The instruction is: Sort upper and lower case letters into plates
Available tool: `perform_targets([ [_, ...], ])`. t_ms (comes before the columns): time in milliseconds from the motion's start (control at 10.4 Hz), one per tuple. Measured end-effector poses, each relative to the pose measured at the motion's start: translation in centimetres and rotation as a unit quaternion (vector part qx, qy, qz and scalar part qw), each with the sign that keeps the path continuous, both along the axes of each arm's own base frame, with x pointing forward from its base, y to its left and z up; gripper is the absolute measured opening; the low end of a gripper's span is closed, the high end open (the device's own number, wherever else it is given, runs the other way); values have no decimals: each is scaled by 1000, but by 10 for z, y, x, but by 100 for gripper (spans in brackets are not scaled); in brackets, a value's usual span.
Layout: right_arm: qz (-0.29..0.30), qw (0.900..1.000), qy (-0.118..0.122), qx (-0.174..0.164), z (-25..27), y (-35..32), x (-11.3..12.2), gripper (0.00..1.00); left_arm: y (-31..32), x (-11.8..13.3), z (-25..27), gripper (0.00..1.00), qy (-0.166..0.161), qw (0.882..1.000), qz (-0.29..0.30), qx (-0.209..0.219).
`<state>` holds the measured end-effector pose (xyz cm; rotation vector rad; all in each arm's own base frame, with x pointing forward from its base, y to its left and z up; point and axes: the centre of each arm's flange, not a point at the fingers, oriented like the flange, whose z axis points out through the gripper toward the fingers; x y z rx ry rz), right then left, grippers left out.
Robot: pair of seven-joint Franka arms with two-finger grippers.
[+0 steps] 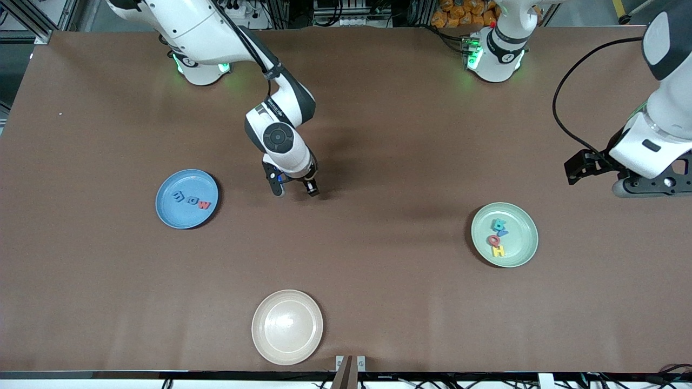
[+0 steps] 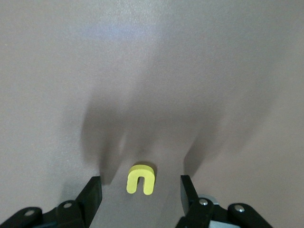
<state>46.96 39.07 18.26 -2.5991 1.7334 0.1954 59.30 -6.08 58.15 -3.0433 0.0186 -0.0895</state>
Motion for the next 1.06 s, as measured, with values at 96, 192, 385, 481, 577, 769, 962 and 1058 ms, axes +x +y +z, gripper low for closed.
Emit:
perform_targets([
  [96,0,1000,1,-1,-1,0,-1,75,0,-4,7,100,8,1000,2,-1],
  [192,0,1000,1,-1,-1,-1,-1,75,0,-7,14,100,17,1000,4,-3],
  [385,0,1000,2,-1,-2,-1,-1,75,8,-13,27,100,34,999,18,-23],
  [481,0,1000,2,-1,-2,-1,-1,74,16,-15,32,100,40,998,26,-35],
  [577,0,1000,2,-2,-2,-1,-2,73,21,-16,34,100,42,998,30,-38],
  [769,1,1000,2,-2,-2,-1,-2,67,20,-17,35,100,47,997,33,-53],
  [962,1,1000,2,-2,-3,-1,-2,59,33,-19,42,100,52,995,45,-67],
  [1058,1,1000,3,-3,-3,-1,-2,55,39,-19,46,100,51,995,52,-67],
])
